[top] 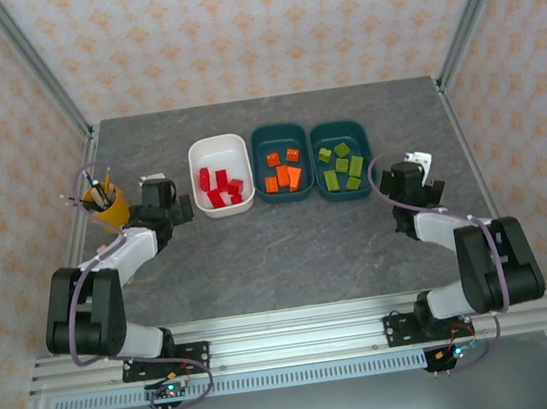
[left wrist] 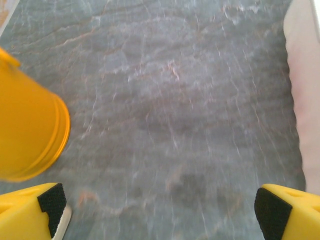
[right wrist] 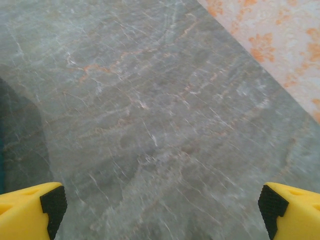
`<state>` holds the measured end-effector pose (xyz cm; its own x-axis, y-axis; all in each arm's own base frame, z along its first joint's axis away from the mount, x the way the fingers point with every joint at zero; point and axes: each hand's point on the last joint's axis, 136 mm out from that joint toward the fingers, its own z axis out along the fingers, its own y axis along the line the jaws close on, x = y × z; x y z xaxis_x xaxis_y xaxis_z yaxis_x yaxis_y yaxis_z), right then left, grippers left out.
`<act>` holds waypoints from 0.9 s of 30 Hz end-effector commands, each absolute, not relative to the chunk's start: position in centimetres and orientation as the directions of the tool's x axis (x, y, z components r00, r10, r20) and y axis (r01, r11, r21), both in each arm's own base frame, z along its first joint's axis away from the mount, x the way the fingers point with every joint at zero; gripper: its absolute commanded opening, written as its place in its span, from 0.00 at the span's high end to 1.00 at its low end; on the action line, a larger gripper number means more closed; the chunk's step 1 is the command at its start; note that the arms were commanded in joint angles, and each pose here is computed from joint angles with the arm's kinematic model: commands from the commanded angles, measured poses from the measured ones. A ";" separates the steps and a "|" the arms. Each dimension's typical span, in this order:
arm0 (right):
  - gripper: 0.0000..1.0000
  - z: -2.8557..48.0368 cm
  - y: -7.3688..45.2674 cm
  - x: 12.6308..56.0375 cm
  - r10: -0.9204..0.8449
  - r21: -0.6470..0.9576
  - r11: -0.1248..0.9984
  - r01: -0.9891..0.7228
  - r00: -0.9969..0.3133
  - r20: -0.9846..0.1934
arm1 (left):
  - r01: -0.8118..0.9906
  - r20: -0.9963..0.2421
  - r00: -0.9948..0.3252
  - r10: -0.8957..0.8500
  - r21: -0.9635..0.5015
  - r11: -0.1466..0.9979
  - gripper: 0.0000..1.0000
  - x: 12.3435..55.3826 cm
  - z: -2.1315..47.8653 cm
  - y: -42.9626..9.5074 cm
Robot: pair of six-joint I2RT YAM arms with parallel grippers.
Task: Sort the legos into containers by color
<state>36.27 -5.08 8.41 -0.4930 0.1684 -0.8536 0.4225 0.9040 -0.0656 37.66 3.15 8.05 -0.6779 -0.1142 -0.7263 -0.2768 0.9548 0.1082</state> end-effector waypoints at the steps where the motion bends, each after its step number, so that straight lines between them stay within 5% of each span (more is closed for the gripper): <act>1: 0.00 10.8 -4.7 39.4 0.196 0.045 0.926 0.374 -0.375 -0.906 | -0.233 -0.826 -0.556 -0.088 0.054 0.971 0.00 41.4 9.7 3.5; 5: 0.00 10.0 -4.2 39.1 0.205 0.094 0.944 0.316 -0.338 -0.919 | -0.191 -0.807 -0.584 -0.086 0.034 0.981 0.00 42.4 8.8 3.1; 9: 0.00 9.6 -4.1 37.6 0.201 0.123 0.946 0.299 -0.246 -0.948 | -0.197 -0.880 -0.467 -0.089 0.005 0.980 0.00 40.7 9.9 3.2; 18: 0.01 9.2 -4.3 38.7 0.181 0.063 0.936 0.346 -0.321 -0.930 | -0.248 -0.904 -0.422 -0.064 0.048 0.968 0.00 39.7 10.2 3.5; 21: 0.01 9.3 -4.5 38.5 0.185 0.063 0.930 0.363 -0.311 -0.932 | -0.326 -0.947 -0.316 -0.065 0.044 0.944 0.00 38.3 10.0 4.4; 27: 0.01 9.5 -4.9 38.0 0.191 0.072 0.921 0.383 -0.282 -0.940 | -0.321 -0.929 -0.365 -0.065 0.061 0.945 0.00 38.5 9.7 4.1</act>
